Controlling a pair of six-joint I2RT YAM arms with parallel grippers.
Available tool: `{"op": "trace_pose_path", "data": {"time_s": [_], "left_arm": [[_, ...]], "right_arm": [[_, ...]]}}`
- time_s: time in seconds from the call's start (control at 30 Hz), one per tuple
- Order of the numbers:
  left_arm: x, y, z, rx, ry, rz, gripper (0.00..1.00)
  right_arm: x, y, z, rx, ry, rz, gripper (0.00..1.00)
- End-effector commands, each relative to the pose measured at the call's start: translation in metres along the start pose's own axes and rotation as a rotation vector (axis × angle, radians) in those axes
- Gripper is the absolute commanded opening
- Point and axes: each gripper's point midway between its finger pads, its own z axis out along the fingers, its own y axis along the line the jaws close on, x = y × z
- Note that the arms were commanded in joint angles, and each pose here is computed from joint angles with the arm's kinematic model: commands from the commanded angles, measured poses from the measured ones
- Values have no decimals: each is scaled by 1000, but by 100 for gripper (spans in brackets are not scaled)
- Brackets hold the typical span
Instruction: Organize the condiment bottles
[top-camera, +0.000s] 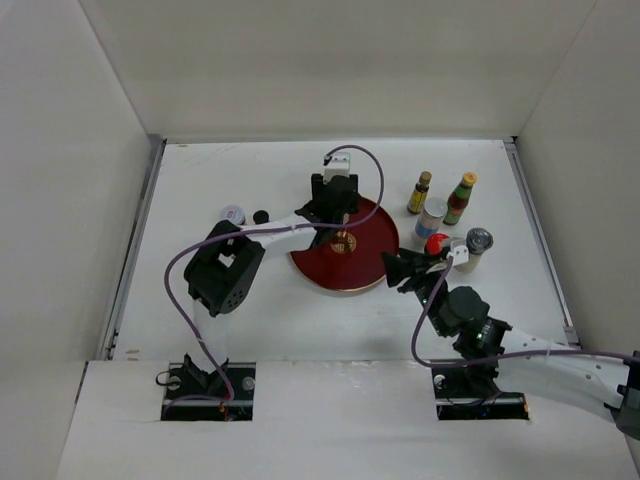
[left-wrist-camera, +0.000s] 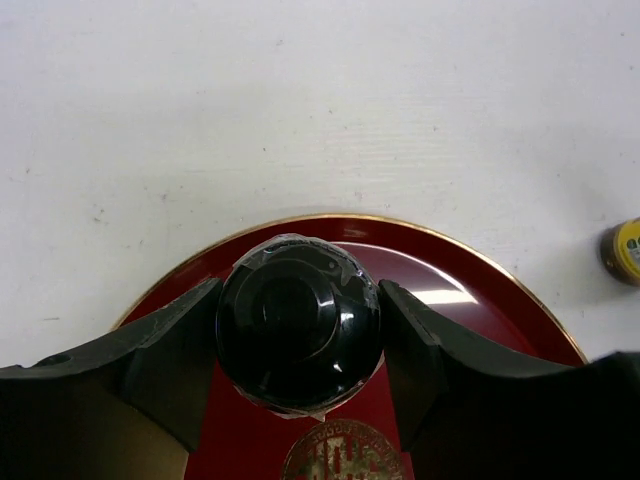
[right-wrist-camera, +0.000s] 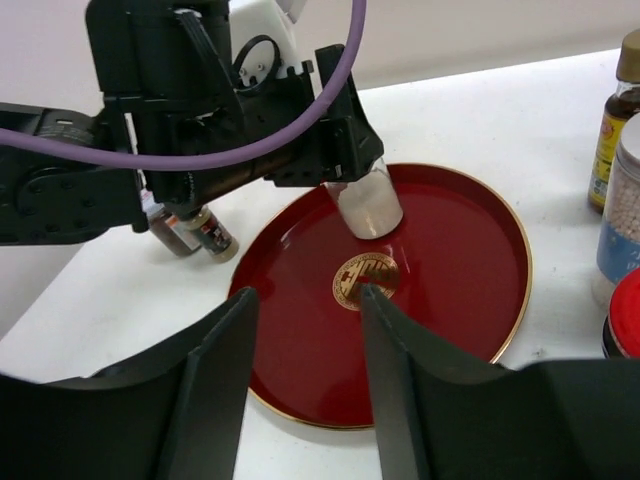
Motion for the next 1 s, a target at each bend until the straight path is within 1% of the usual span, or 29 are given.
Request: {"op": "trace_pose_path", "data": {"time_s": [0.0,0.1,0.2,0.23,0.3,0.33,0.43,0.5,0.63,0.77,0.83,0.9,0.97], "left_arm": [[-60,-7,4,17,-150,-68,39],[-52,2,14,-10,-146,-65,45],[-53,3,18,-13,-168,-64,46],[-53,3,19,-13,-175,-62,48],[-52,2,18,-11,-174,-58,60],[-53,2,16,-8,-178,-60,68],[-61,1,0,8,-194,-72,89],[-69,-2,-15,29,-213,-85,95],[-90,-4,-54,72,-253,-113,100],[-106,1,-105,135,-315,-187,100],[-104,4,-129,174,-329,-234,100],[-97,9,-148,204,-332,-268,100],[-86,16,-161,223,-320,-291,99]], "right_arm": [[-18,-1,1,13,-61,49,55],[-17,-2,1,13,-59,48,65],[-18,-3,2,21,-59,44,71],[-20,-3,1,20,-63,47,75],[-25,-5,0,34,-73,52,83],[-28,-9,-1,56,-79,52,87],[-43,-27,-5,172,-98,36,96],[-51,-39,-9,254,-98,19,98],[-63,-69,-22,441,-93,-37,100],[-69,-86,-33,566,-66,-107,100],[-65,-93,-34,605,-24,-150,100],[-57,-102,-33,639,25,-161,100],[-41,-109,-29,646,112,-147,100]]}}
